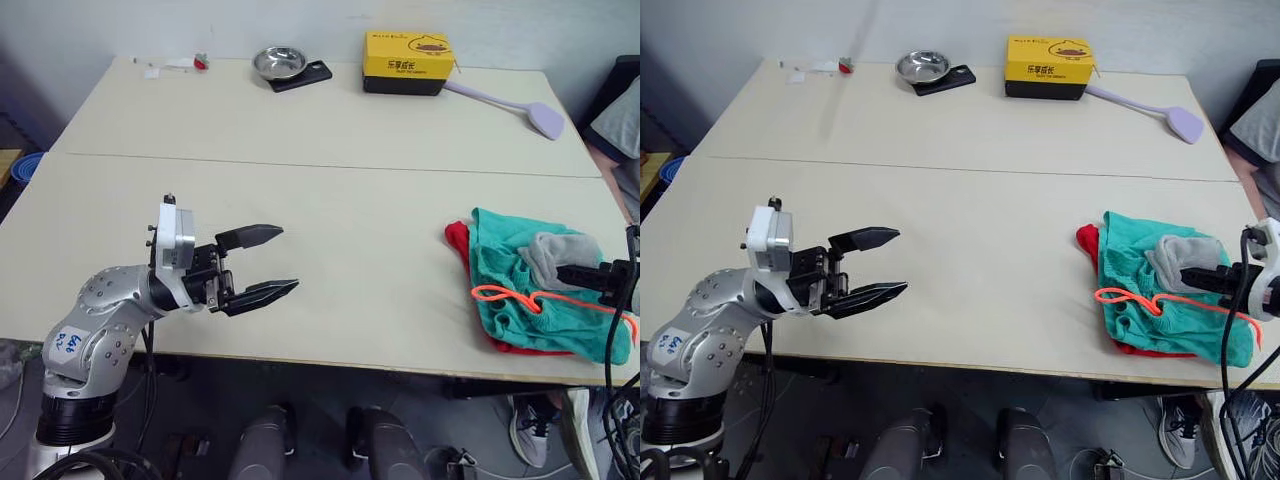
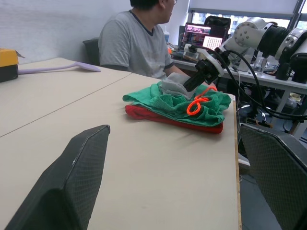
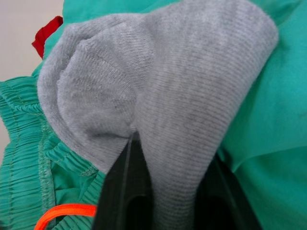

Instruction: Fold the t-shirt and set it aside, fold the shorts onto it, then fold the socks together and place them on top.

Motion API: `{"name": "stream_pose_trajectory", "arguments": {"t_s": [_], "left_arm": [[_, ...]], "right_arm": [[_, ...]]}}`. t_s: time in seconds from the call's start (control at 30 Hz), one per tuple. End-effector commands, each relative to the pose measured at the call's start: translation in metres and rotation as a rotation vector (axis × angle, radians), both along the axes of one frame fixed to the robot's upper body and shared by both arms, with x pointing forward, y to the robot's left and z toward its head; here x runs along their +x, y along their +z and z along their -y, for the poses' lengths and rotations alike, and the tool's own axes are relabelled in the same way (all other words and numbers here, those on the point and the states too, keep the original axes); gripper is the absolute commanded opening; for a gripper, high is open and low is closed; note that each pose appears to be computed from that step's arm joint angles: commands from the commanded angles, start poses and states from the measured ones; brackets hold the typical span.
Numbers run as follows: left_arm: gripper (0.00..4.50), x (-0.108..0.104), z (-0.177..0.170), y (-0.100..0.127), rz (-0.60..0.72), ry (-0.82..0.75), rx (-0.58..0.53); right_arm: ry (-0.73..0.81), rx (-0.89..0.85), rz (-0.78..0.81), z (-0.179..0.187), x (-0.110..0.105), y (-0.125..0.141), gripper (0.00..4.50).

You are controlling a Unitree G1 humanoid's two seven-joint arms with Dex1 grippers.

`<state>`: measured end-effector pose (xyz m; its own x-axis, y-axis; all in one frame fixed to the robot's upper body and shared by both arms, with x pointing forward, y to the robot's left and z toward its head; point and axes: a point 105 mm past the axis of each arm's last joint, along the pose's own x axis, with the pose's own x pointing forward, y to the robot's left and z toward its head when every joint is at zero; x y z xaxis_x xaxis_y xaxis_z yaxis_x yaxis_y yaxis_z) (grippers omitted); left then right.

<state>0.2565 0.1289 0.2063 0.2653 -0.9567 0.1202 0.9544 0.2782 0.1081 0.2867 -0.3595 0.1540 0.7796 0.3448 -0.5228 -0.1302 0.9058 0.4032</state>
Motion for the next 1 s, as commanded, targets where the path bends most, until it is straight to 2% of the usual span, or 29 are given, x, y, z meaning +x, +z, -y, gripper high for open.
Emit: {"name": "stream_pose_trajectory", "arguments": {"t_s": [0.03, 0.13, 0.27, 0.37, 0.5, 0.57, 0.63, 0.7, 0.83, 0.9, 1.0], "left_arm": [[4.50, 0.000, -0.002, -0.005, 0.001, -0.016, 0.047], [4.50, 0.004, -0.011, -0.008, -0.026, -0.010, 0.083], [4.50, 0.008, -0.030, -0.015, -0.029, 0.053, 0.130], [4.50, 0.010, -0.045, -0.025, -0.037, 0.116, 0.191], [4.50, 0.018, -0.067, -0.033, 0.007, 0.257, 0.277], [4.50, 0.020, -0.079, -0.039, 0.041, 0.324, 0.328], [4.50, 0.016, -0.090, -0.043, 0.059, 0.368, 0.360], [4.50, 0.014, -0.095, -0.046, 0.062, 0.388, 0.366], [4.50, 0.003, -0.117, -0.062, 0.037, 0.460, 0.430], [4.50, 0.001, -0.128, -0.070, 0.041, 0.514, 0.480], [4.50, 0.002, -0.132, -0.069, 0.070, 0.536, 0.492]], "right_arm": [[0.040, -0.050, 0.057, 0.000, -0.011, 0.027, 2.11], [0.113, -0.117, 0.097, 0.001, -0.026, 0.042, 3.07], [0.206, -0.235, 0.279, -0.002, -0.032, 0.088, 4.41], [0.317, -0.367, 0.389, -0.015, -0.028, 0.111, 4.46], [0.638, -0.572, 0.524, -0.064, -0.013, 0.110, 4.46], [0.777, -0.569, 0.682, -0.102, 0.000, 0.105, 4.46], [0.851, -0.491, 0.857, -0.142, 0.010, 0.102, 4.46], [0.879, -0.451, 0.920, -0.158, 0.013, 0.097, 4.46], [1.111, -0.442, 0.988, -0.212, 0.012, 0.042, 4.46], [1.159, -0.410, 0.996, -0.224, 0.015, 0.016, 4.46], [1.164, -0.396, 1.005, -0.228, 0.020, -0.002, 4.46]]}}
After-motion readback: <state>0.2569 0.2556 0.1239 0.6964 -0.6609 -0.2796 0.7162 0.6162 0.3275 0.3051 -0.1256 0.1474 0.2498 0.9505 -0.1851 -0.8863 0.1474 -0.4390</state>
